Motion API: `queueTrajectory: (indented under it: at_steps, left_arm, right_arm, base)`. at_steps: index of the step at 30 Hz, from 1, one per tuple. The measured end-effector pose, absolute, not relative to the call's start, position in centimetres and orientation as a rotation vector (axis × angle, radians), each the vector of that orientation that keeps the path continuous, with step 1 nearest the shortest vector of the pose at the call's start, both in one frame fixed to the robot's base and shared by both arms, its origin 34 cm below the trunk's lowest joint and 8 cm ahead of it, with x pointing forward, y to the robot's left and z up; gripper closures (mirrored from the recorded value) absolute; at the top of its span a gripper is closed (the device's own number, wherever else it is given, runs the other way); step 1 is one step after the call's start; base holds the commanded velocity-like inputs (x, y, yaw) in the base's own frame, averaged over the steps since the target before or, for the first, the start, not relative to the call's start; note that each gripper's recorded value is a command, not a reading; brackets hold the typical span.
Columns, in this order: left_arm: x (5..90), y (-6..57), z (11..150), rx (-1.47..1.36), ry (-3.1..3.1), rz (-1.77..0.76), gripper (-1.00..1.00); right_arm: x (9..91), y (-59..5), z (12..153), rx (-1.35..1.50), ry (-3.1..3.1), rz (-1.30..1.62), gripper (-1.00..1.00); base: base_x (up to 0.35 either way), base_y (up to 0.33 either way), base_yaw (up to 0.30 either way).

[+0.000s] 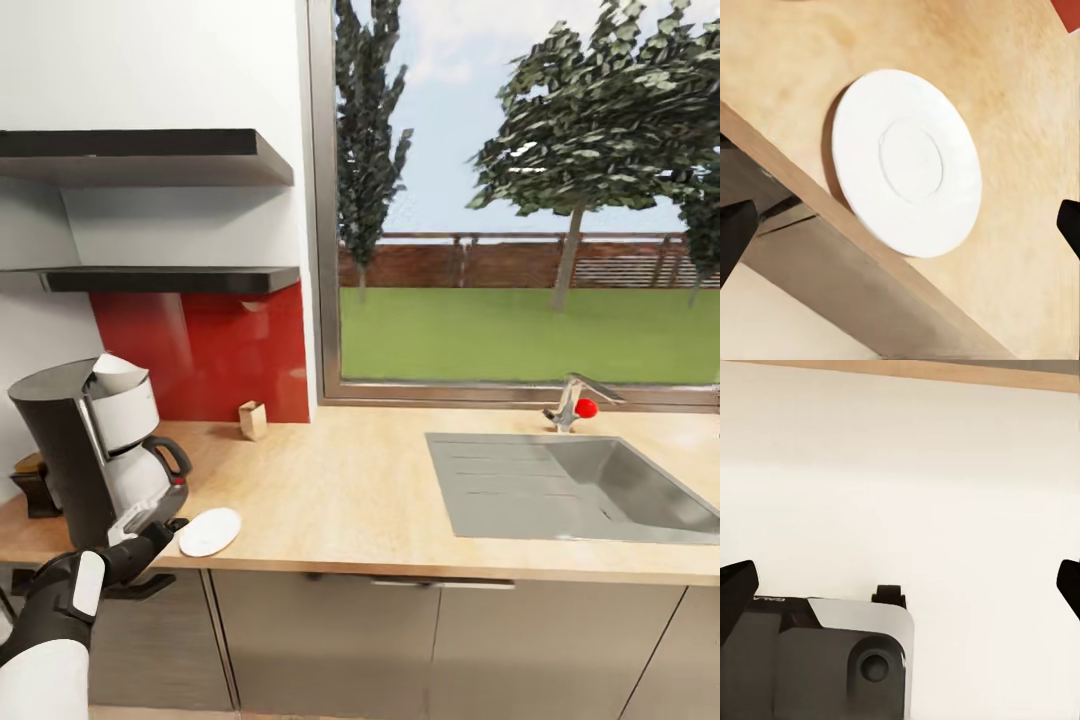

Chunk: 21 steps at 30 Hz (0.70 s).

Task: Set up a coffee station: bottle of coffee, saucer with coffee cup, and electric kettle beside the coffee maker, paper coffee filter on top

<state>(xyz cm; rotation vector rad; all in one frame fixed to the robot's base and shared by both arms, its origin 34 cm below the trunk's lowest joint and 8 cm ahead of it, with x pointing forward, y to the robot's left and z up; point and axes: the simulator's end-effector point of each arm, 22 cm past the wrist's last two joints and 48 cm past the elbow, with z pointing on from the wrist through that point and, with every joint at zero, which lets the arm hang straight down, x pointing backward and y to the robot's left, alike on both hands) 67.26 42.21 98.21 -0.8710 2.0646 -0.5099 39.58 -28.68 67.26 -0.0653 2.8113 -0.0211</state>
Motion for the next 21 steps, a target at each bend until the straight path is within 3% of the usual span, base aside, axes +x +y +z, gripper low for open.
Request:
queueTrajectory:
  at_steps: [12, 21]
  left_arm:
    - [67.3, 41.8, 98.1, -0.870, 2.066, -0.520, -1.00]
    - [65.7, 40.1, 95.5, -0.873, 2.111, -0.542, -1.00]
  right_arm:
    - [39.6, -28.7, 67.3, -0.065, 2.811, -0.021, -1.00]
    - [39.5, -28.7, 67.3, -0.065, 2.811, -0.022, -1.00]
  base:
    - [-0.301, 0.120, 0.000]
    - [-0.051, 0.020, 0.000]
